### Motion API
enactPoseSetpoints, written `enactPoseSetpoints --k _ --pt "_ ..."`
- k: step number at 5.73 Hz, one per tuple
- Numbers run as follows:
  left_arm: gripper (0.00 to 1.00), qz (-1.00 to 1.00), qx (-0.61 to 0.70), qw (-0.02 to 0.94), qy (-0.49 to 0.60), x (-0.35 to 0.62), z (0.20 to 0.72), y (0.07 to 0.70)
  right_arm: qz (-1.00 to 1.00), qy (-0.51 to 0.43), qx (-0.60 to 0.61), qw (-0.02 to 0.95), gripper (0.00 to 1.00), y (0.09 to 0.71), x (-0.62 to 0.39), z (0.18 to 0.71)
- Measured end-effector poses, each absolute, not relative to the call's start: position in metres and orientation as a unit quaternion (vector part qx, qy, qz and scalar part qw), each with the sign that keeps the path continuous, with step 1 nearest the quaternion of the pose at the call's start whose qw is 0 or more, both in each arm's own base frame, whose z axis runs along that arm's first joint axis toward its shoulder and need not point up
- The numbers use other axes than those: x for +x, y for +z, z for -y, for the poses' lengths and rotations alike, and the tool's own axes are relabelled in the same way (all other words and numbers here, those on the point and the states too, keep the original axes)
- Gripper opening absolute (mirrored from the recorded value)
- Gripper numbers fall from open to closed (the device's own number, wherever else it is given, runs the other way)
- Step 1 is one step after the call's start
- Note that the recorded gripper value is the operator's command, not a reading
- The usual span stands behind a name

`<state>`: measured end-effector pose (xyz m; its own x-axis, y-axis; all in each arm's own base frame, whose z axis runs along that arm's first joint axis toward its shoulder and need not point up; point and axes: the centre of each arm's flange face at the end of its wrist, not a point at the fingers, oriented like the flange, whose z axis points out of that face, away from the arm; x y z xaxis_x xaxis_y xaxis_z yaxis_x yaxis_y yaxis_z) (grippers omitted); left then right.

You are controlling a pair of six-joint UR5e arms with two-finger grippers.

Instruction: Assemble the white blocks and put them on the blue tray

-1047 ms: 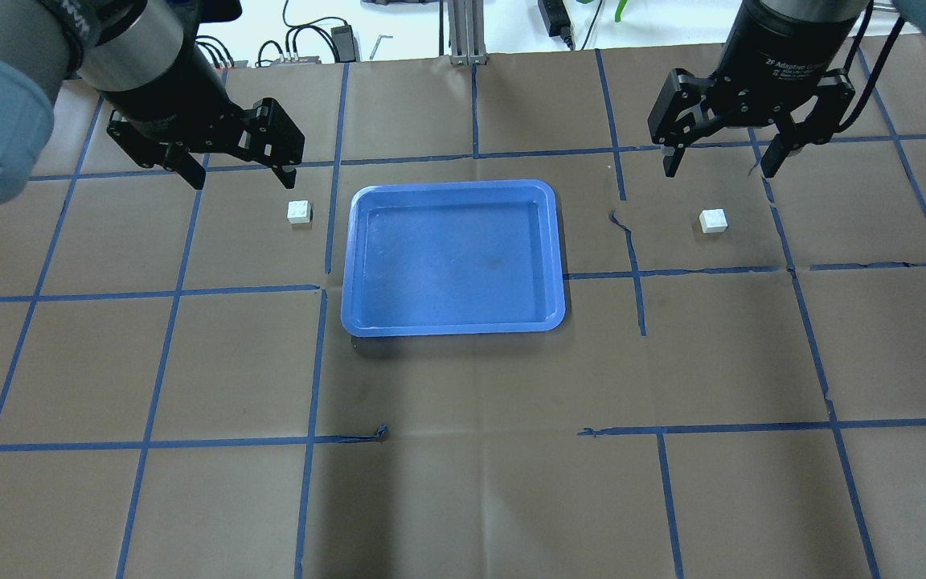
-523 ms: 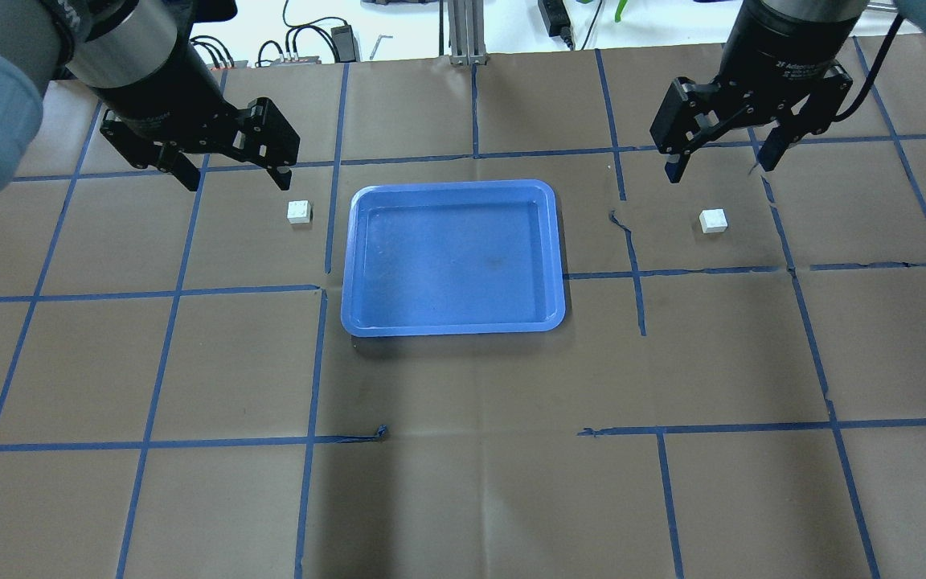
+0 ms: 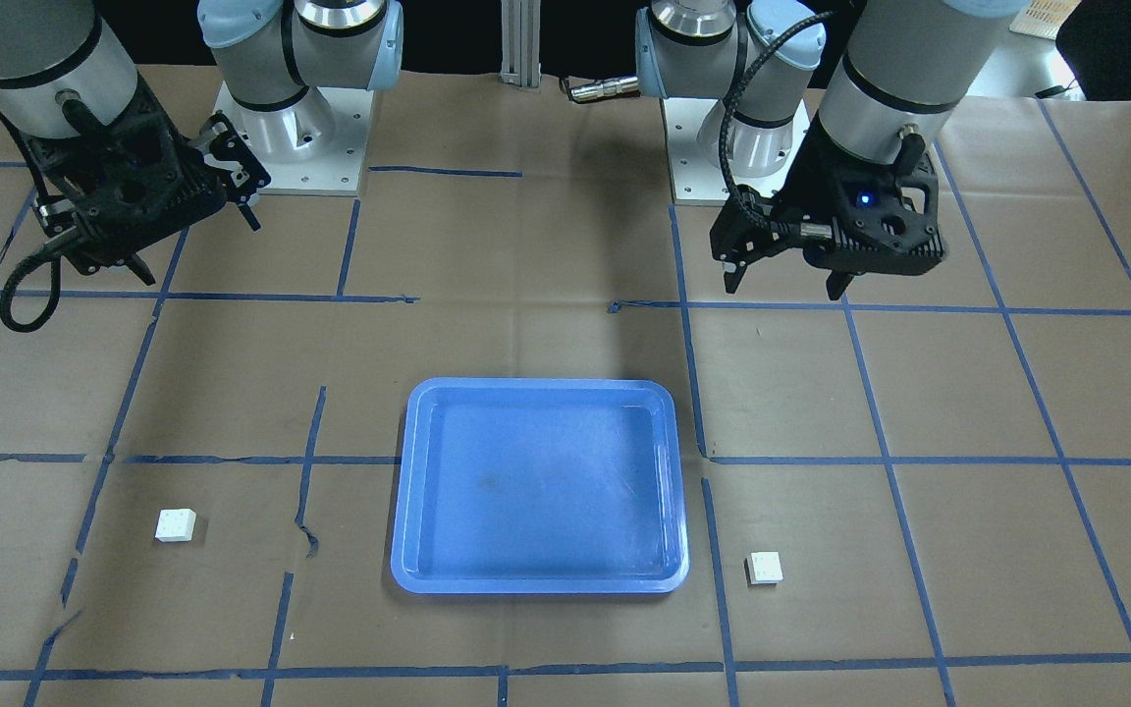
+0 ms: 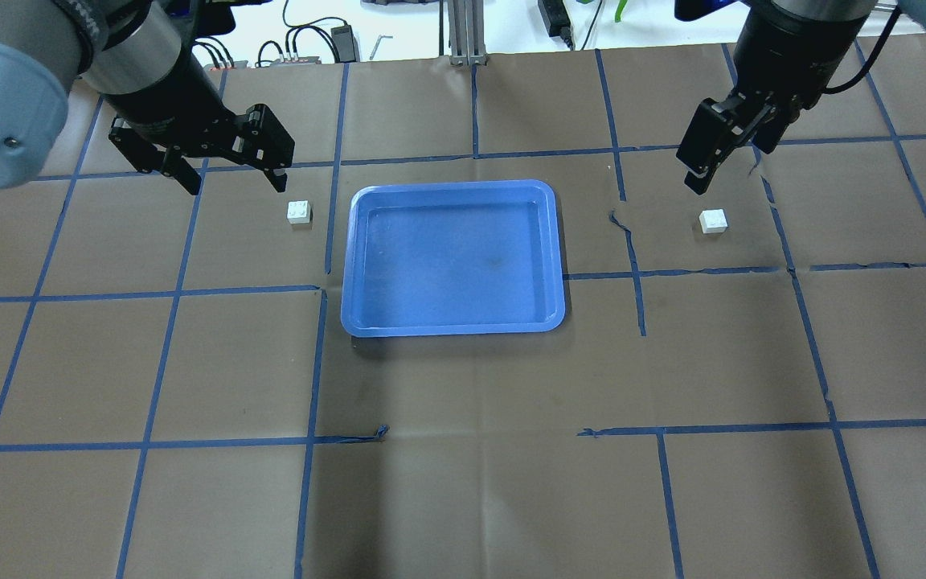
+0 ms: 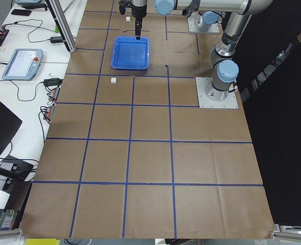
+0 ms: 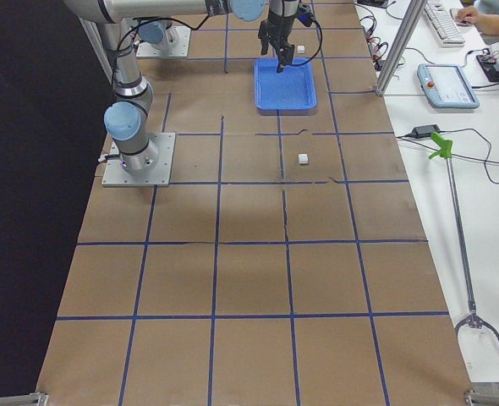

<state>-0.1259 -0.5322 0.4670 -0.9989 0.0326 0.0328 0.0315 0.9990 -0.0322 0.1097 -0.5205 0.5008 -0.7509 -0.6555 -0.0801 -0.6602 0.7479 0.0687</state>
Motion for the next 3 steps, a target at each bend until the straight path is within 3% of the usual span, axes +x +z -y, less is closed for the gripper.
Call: enactPoseSetpoints --k 3 --pt "0.99 1.0 -0.007 0.017 -0.003 -0.066 0.624 0.362 -0.797 0.026 -0.602 0.04 1.0 0.478 0.032 0.555"
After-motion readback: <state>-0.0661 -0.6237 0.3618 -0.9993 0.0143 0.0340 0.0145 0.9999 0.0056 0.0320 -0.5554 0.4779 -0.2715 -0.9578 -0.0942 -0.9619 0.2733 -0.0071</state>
